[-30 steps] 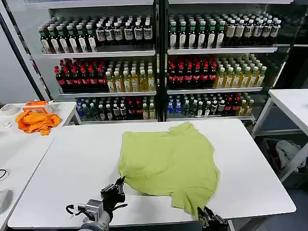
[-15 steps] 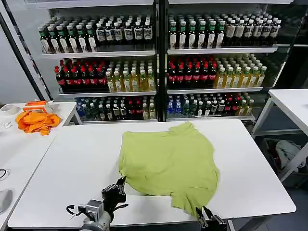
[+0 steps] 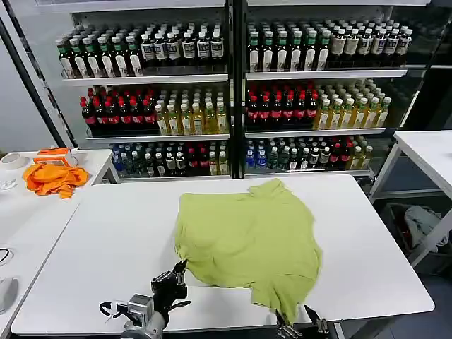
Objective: Fold and organize the clothes.
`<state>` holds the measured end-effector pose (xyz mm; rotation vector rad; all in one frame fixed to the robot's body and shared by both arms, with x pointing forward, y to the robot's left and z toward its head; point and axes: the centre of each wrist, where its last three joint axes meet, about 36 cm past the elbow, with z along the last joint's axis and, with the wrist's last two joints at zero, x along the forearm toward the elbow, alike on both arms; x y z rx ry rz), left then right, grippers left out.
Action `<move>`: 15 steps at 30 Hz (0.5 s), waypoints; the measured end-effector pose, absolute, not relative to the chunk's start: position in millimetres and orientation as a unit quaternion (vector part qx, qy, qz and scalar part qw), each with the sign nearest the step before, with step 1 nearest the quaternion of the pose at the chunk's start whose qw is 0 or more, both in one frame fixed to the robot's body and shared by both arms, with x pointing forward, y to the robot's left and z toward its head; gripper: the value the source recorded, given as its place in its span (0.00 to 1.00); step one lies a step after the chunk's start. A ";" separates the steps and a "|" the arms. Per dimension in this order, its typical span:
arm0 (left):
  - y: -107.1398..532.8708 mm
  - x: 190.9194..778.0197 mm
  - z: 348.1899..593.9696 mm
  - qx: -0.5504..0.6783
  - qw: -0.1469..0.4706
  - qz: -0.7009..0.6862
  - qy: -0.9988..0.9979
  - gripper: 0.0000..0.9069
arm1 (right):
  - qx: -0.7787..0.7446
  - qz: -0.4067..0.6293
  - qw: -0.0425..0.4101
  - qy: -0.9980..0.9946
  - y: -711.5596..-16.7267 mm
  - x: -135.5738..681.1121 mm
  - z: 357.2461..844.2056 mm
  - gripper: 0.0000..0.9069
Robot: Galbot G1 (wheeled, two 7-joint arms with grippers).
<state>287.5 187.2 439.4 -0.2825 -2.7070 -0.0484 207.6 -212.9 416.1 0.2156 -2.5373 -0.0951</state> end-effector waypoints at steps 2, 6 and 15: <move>186.6 287.2 439.7 -0.102 0.208 -0.016 -0.973 0.04 | 0.081 -0.038 0.292 -0.952 -211.9 207.9 415.0 0.00; 186.0 287.4 440.0 -0.102 0.207 -0.015 -0.973 0.04 | 0.082 -0.040 0.292 -0.952 -210.3 207.8 413.2 0.00; 186.8 287.7 440.2 -0.101 0.206 -0.015 -0.973 0.04 | 0.086 -0.043 0.284 -0.954 -212.8 209.0 415.2 0.00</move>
